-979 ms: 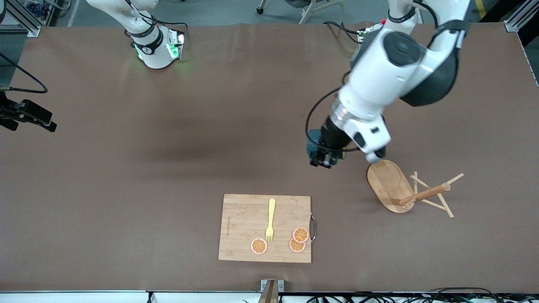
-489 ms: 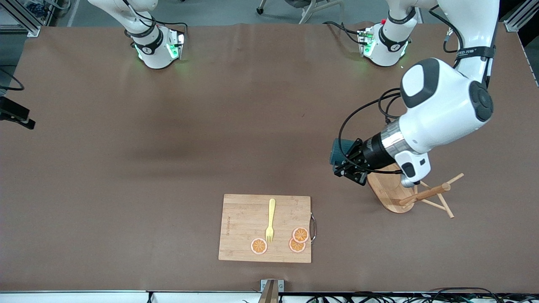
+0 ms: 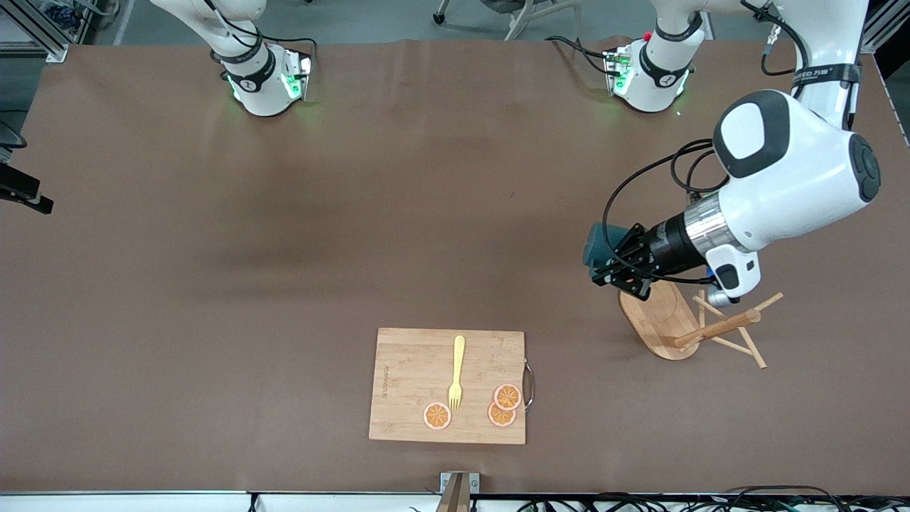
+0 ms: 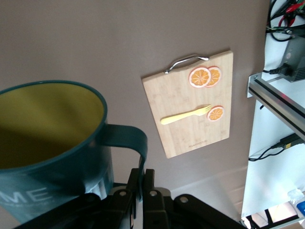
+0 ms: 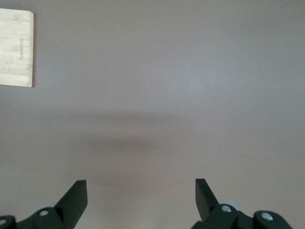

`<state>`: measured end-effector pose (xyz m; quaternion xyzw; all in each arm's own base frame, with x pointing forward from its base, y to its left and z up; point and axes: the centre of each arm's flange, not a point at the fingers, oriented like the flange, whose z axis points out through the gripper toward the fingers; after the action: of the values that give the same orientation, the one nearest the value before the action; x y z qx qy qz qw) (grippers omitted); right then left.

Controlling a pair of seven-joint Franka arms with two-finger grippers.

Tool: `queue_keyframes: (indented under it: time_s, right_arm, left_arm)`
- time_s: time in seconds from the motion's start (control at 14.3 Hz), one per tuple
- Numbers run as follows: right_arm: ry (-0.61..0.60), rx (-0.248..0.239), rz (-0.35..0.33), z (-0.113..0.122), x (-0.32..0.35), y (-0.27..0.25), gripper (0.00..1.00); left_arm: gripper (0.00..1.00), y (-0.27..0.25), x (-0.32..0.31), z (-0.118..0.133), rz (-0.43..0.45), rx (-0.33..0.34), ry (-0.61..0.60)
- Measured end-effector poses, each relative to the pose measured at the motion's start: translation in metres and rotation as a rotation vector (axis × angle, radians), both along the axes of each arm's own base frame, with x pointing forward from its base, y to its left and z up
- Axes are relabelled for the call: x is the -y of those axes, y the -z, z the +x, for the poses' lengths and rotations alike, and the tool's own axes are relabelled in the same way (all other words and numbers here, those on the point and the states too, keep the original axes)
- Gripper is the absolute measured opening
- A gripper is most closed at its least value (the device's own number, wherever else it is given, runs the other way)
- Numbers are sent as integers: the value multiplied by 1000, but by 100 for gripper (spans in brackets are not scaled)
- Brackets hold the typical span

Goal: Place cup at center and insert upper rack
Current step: 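Align the mug handle with a peg of the mug tree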

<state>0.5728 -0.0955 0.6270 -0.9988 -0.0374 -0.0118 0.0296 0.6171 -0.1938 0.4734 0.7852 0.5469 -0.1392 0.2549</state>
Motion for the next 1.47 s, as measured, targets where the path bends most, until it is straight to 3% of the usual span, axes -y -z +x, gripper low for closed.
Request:
queue_keyframes:
  time_s: [0.28, 0.7, 0.98, 1.47]
  right_arm:
    - [-19, 22, -4, 4, -11, -2, 100]
    - [-33, 31, -5, 6, -20, -4, 100]
    - [-61, 67, -27, 11, -34, -7, 100]
    - [-71, 56, -53, 9, -40, -5, 100]
  left_arm:
    - [6, 14, -40, -14, 8, 4, 11]
    - [6, 34, -77, -12, -16, 17, 27]
    - [6, 43, -93, -4, -62, 46, 32]
    - [6, 52, -108, 23, -94, 118, -10]
